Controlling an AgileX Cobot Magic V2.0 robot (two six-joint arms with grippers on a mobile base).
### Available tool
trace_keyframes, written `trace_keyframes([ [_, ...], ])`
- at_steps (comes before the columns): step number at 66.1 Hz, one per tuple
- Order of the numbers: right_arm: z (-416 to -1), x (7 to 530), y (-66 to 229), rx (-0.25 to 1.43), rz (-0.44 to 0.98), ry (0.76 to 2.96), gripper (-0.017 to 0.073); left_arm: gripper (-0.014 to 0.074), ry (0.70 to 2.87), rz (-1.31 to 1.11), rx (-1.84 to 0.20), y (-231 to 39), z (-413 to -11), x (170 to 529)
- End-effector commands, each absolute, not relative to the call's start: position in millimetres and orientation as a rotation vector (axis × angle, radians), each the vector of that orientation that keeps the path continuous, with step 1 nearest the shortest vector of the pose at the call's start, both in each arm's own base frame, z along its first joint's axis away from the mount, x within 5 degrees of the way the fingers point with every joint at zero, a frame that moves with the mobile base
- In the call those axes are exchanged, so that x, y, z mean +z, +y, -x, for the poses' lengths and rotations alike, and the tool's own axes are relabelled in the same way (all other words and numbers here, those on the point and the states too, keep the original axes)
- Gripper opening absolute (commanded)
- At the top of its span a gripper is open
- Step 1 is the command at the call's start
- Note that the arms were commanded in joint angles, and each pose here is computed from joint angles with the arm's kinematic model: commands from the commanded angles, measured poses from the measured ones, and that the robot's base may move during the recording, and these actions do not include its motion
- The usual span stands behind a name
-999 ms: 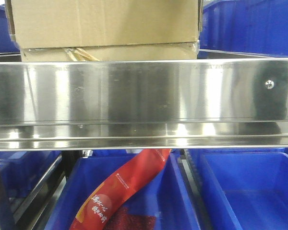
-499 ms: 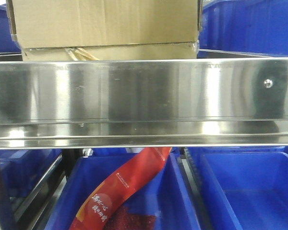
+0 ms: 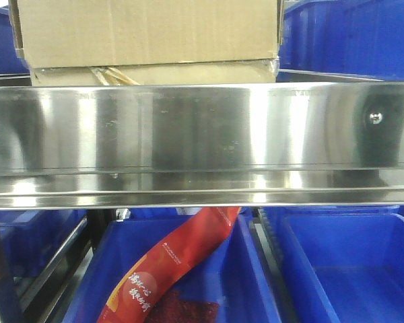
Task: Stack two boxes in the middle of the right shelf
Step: 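Open both grippers and withdraw them from the boxes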
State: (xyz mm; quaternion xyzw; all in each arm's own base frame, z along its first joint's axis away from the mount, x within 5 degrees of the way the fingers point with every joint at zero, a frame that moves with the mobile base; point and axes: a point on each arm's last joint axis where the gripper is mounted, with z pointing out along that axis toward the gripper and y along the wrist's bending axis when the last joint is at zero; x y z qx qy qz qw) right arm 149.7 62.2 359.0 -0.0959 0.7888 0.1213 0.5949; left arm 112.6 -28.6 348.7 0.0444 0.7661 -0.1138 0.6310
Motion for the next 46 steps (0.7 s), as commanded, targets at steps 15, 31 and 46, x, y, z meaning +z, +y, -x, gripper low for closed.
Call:
trace_keyframes([
  [15,-123.4,378.7,49.7,0.317,0.218,1.669,-0.0169,-0.0111,1.581,-0.091,-0.296,-20.0,-81.1,362.7],
  [31,-123.3,380.8,50.8,0.33,0.224,1.644,-0.0169,-0.0111,1.577,-0.091,-0.296,-19.7,-80.1,363.0],
  [46,-118.1,366.5,46.3,0.273,0.269,1.637,-0.0169,-0.0111,1.577,-0.091,-0.296,-19.7,-80.1,363.0],
])
